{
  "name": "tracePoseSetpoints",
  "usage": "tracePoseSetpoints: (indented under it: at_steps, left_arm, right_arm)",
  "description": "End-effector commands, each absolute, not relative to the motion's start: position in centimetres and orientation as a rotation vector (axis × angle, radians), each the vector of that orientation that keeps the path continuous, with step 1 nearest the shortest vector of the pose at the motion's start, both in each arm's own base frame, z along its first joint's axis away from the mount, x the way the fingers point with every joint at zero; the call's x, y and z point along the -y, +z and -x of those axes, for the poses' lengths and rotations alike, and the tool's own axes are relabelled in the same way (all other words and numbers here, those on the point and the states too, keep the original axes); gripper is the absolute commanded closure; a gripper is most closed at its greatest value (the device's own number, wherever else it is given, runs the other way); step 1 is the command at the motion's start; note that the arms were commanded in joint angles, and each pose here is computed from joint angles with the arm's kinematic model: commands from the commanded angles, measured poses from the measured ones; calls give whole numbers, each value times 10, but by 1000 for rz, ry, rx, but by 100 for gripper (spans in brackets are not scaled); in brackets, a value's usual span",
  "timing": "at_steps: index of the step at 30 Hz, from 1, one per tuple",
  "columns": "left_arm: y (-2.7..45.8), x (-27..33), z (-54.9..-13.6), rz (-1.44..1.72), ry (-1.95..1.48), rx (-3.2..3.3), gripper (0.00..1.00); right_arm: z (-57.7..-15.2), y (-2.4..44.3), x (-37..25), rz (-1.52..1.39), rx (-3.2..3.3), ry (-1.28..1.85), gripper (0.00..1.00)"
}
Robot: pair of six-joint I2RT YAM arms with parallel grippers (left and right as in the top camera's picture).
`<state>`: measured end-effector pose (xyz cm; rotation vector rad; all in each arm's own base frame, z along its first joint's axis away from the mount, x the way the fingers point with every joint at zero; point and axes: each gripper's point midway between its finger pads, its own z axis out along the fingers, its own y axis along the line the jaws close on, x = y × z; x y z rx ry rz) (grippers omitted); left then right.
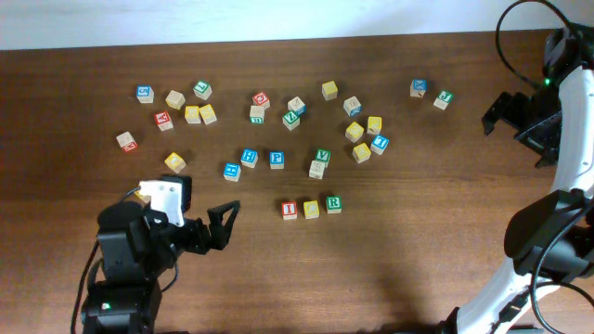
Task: Spell out ICRA
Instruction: 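Reach the left gripper to the red A block and grasp it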
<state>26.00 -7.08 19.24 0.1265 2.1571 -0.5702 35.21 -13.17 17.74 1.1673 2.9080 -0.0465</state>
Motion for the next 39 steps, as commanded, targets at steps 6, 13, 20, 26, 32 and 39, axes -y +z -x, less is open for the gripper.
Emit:
tracePoseSetpoints:
  at_steps: [6, 13, 20, 26, 32, 39]
  left_arm:
    - [318, 25, -277, 56, -277, -2133, 1]
    - [194, -26, -309, 261, 42, -2648, 1]
    - [95, -37, -332, 204, 38, -2939, 1]
    - [35, -40, -347, 87, 34, -3042, 29]
    - [5, -39, -340, 48, 25, -3127, 28]
    - [-11, -49, -348, 57, -83, -3110, 39]
  right_arm:
    - [-353, 185, 134, -1166, -2880, -57, 2]
    - [-353, 185, 134, -1166, -2880, -57, 2]
    - [-353, 185, 134, -1166, -2880, -57, 2]
    - [-353, 185, 134, -1166, -2880, -57, 2]
    - [-353, 185, 134, -1166, -2880, -57, 2]
    - [-353, 185, 134, -1166, -2880, -57, 2]
